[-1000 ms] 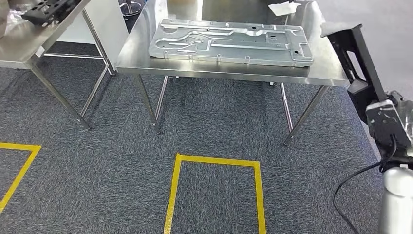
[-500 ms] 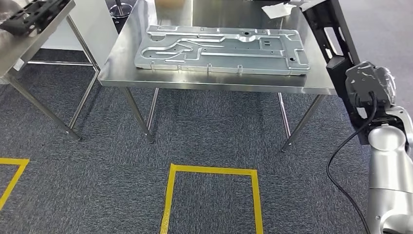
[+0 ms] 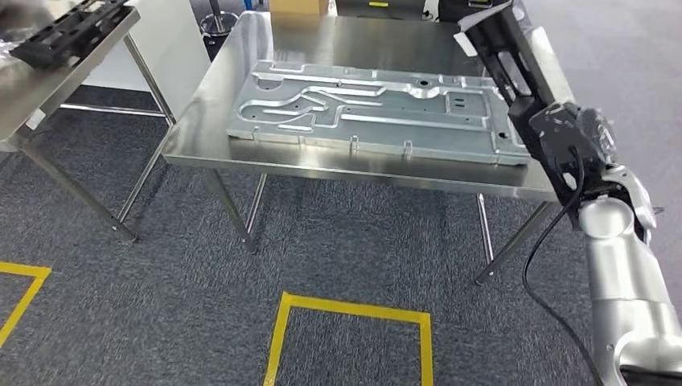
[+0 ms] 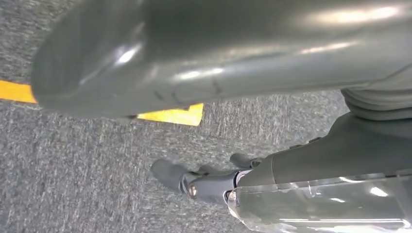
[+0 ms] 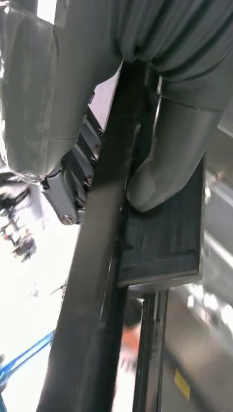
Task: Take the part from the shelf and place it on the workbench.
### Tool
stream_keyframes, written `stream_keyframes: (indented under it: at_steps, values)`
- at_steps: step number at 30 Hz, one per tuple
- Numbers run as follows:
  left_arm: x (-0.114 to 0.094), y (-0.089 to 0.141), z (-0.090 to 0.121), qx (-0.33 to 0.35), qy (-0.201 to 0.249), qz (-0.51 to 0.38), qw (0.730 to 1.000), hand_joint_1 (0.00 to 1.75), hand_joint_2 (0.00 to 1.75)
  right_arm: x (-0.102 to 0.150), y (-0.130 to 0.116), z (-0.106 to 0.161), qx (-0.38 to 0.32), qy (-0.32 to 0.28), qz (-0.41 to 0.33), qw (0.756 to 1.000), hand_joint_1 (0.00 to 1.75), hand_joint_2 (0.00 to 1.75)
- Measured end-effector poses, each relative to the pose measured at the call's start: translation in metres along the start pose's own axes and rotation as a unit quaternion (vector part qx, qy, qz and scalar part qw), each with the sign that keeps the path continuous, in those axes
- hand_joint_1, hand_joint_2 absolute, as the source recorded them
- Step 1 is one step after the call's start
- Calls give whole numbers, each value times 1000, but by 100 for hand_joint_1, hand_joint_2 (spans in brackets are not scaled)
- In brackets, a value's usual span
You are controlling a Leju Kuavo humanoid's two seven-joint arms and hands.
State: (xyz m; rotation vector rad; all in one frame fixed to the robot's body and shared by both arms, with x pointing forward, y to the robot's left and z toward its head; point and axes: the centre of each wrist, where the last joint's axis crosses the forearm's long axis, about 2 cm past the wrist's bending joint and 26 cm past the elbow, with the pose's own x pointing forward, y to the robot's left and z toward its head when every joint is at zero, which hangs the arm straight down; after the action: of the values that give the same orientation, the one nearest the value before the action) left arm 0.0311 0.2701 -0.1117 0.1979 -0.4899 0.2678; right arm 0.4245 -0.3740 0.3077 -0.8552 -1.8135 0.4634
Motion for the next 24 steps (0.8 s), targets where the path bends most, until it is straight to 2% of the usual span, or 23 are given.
stream_keyframes:
  at_steps: [4, 10, 19, 24]
  values:
    - [6, -1, -3, 2, 3, 2, 1000, 0, 0, 15, 2, -6, -5, -14, -3, 1000, 175, 175]
    - [7, -1, -3, 8, 7, 6, 1000, 0, 0, 23, 14, -5, 6, -20, 4, 1000, 175, 175]
    - [6, 2, -3, 0, 7, 0, 1000, 0, 0, 30, 13, -4, 3, -25, 7, 1000, 175, 175]
    - [6, 2, -3, -7, 5, -3, 1000, 0, 0, 25, 13, 5, 8, -20, 13, 1000, 175, 175]
